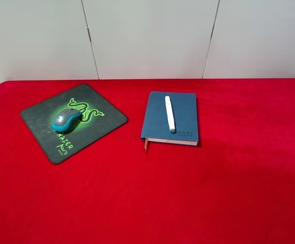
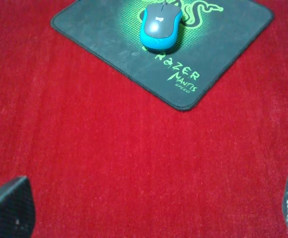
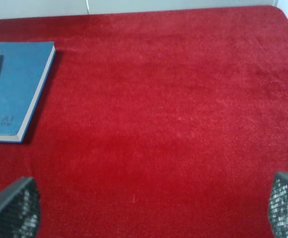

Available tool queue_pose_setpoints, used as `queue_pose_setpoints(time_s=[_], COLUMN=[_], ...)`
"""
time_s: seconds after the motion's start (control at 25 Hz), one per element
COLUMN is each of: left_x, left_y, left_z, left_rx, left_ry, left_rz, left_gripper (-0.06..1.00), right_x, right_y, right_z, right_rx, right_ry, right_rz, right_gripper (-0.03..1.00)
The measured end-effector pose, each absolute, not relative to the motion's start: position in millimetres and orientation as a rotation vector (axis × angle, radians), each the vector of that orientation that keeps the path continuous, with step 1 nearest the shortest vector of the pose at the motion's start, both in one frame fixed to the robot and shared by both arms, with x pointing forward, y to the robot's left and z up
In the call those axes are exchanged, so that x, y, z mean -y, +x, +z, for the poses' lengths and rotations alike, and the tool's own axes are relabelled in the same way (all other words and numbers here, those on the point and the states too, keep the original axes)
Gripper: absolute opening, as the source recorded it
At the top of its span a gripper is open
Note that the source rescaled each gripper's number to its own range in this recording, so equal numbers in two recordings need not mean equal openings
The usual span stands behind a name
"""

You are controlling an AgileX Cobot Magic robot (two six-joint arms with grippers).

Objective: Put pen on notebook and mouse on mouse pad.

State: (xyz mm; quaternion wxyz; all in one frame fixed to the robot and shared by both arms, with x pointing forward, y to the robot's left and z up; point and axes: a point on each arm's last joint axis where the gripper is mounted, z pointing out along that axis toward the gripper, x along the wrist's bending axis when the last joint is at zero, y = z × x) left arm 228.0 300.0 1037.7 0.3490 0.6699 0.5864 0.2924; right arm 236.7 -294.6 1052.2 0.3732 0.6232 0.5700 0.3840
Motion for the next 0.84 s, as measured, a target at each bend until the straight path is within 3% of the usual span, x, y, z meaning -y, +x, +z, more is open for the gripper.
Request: queue_pose_setpoints(time_s=[0.84], left_x=[-300.0], left_y=[228.0], left_z=[1037.7], left_rx=[-1.52], left_ry=[1.736], left_rz=[0.758], left_gripper=[1.0], right_x=[294.6], right_y=[236.7], right_z=[1052.2], right_rx=[-1.46], right_ry=[1.596], right_rz=[0.984], right_gripper=[1.0])
